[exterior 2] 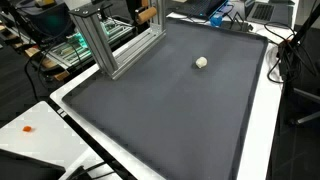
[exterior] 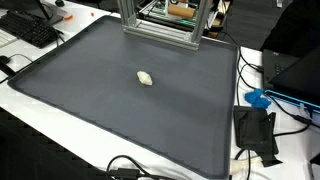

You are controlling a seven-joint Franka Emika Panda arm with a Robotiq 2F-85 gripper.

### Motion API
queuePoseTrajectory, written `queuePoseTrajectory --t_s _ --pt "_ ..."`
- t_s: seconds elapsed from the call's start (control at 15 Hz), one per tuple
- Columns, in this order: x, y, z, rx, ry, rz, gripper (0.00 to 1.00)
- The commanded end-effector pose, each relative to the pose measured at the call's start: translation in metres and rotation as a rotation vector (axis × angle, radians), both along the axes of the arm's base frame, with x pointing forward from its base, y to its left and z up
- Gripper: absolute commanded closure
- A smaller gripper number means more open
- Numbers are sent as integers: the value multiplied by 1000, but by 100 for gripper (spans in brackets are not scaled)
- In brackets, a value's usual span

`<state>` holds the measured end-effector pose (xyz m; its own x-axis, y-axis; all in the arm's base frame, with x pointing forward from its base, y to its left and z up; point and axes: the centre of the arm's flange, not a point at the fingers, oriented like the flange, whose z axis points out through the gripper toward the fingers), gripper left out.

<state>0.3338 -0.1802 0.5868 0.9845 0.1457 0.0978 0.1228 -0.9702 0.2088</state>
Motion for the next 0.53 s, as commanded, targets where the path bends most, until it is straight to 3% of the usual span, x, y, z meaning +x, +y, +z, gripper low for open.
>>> queuePoseTrajectory --t_s 0.0,0.13,0.47 --pt "0 0 0 0 0 0 0" --pt "-1 7 -1 13 -3 -6 0" --pt "-3 83 -11 117 -51 -81 0"
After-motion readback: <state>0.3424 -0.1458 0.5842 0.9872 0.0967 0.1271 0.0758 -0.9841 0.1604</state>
